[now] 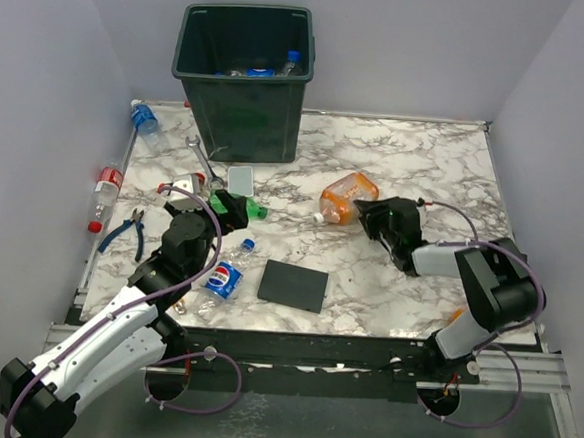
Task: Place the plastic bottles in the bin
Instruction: Move the plastic bottle to the center of the board, then pick up the plastic bottle at the center of the board.
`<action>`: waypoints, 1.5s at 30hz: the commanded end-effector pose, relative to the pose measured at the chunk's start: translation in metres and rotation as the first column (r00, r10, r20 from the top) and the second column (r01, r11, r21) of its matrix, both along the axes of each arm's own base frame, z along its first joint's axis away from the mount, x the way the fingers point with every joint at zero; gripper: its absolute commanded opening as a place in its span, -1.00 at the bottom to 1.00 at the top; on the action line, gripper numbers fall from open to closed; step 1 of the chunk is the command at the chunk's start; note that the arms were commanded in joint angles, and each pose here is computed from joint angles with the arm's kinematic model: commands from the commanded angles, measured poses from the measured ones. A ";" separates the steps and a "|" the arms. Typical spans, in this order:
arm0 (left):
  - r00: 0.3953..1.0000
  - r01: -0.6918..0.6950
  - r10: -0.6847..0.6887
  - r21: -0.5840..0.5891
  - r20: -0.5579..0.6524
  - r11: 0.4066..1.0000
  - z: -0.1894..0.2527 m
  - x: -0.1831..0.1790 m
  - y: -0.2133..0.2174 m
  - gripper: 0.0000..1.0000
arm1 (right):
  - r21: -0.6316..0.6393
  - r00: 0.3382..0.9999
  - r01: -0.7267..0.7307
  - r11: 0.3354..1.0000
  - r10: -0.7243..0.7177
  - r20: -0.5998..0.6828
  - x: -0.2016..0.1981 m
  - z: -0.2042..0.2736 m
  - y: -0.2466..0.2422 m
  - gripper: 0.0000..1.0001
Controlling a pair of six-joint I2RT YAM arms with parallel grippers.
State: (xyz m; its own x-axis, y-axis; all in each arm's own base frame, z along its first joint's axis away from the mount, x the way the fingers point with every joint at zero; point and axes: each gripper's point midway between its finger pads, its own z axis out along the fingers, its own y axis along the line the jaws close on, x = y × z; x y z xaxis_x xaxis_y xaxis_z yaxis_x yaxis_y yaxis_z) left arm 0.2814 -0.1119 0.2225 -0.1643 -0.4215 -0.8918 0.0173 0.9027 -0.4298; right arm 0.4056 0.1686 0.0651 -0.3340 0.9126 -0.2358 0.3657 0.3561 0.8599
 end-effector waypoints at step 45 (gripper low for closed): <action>0.644 0.569 -0.679 -0.371 -0.353 0.734 -0.105 -0.039 -0.230 0.93 | -0.474 0.937 -0.312 0.824 0.350 -0.007 -0.033 0.009 -0.040 0.56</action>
